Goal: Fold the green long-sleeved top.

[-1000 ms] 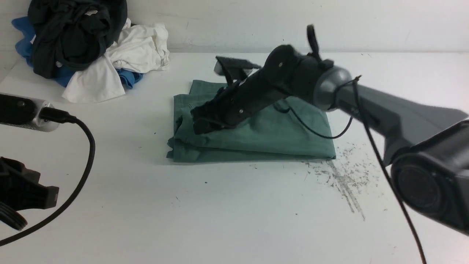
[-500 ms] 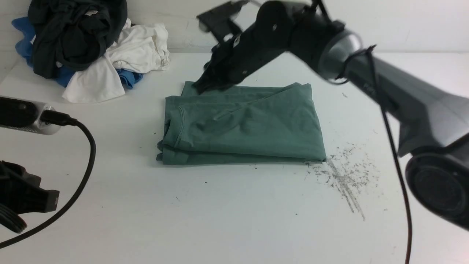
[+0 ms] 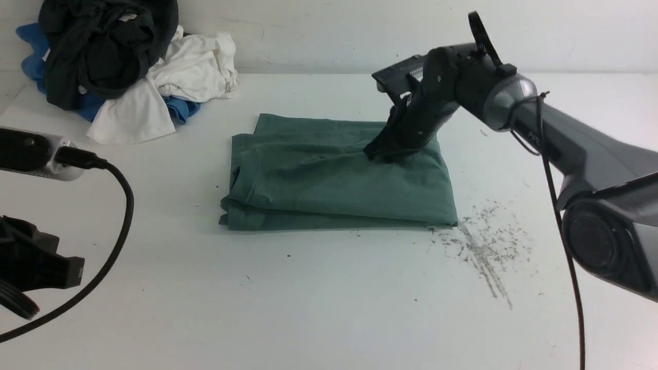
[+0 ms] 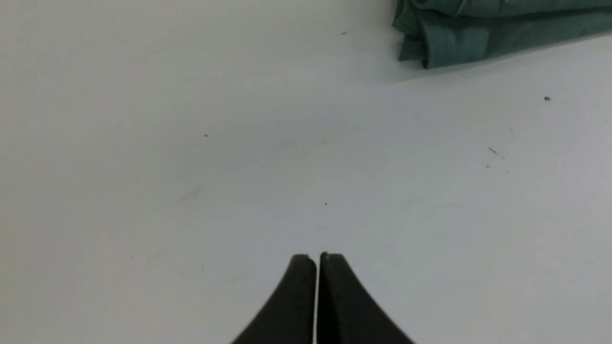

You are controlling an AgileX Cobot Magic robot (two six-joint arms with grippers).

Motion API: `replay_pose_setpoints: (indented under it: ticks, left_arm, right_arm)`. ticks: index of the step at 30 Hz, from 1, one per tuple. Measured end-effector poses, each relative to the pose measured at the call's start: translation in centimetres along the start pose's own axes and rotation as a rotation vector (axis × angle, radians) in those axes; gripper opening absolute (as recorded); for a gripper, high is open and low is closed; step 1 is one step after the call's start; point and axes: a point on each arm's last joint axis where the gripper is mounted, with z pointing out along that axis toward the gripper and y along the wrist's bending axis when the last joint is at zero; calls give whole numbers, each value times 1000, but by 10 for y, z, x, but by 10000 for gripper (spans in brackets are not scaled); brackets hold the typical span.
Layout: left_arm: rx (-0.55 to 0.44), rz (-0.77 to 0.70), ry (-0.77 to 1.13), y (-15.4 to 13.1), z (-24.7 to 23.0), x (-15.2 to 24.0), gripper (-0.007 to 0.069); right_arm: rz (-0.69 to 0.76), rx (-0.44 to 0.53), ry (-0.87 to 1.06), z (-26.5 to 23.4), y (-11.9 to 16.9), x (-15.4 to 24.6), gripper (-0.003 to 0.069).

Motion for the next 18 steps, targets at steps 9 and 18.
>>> replay_pose_setpoints:
  ticks: [9,18]
  left_arm:
    - [78,-47,-117,-7,12,-15,-7]
    - [141,130,-98,-13,-17,-15,-7]
  right_arm:
    - [53,-1,-223,-101,-33,-35,-13]
    - [83,75,-144,-178,-77,-6,-13]
